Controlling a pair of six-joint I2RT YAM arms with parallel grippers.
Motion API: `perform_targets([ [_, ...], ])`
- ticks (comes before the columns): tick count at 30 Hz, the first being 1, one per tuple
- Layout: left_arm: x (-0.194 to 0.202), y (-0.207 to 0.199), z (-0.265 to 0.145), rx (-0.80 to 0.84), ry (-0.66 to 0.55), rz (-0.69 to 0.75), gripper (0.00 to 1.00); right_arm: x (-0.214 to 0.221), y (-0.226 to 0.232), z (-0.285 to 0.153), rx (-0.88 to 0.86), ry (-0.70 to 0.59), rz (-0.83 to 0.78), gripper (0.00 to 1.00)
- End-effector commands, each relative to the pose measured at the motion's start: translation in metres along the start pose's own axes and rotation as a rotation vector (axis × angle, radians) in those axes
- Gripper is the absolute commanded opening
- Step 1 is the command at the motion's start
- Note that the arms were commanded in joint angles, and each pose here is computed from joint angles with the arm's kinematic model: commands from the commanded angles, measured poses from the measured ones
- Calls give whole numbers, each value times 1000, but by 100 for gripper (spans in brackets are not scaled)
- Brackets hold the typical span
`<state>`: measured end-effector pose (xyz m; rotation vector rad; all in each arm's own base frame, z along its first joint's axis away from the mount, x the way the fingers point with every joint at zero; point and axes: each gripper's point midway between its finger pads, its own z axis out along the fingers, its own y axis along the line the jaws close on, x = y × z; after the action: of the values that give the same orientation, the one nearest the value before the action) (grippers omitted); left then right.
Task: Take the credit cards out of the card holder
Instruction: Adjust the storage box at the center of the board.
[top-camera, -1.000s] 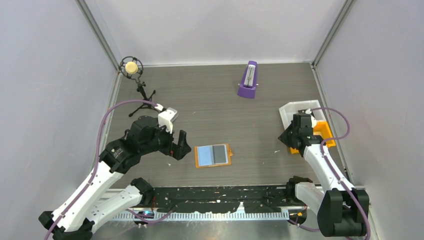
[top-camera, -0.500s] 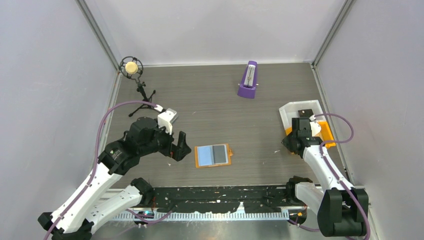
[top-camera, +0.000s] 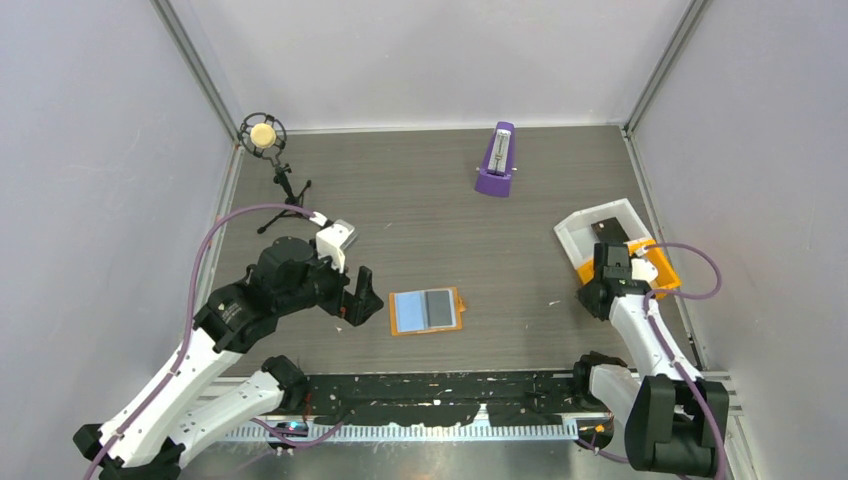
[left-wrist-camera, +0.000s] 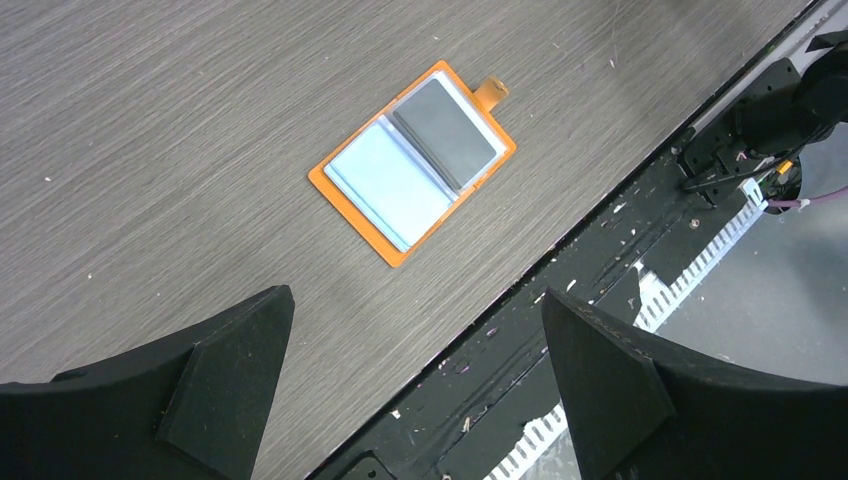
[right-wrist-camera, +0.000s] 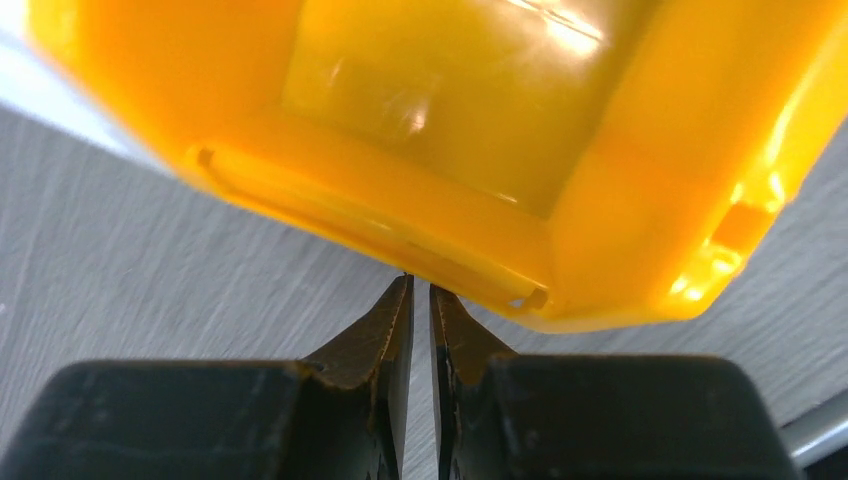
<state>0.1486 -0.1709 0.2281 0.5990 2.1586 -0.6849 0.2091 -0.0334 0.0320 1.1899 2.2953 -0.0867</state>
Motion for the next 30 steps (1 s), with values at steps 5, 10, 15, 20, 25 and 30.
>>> perform_targets([
  [5,-5,0,-3,-8,-34,25,100,-21,-30,-2,81,-64,68,19],
  [10,-4,15,-3,-96,-28,0,100,-31,-18,-9,30,-68,21,18],
  [15,-2,35,2,-215,-29,-60,100,-40,6,-29,-101,-73,-58,18],
  [20,6,41,11,-259,11,-119,100,-49,31,-66,-234,-86,-140,18],
  [25,17,28,28,-185,96,-153,96,-50,74,-110,-462,-116,-219,19],
  [30,21,1,53,-38,142,-227,92,-15,126,-135,-707,-68,-354,21],
])
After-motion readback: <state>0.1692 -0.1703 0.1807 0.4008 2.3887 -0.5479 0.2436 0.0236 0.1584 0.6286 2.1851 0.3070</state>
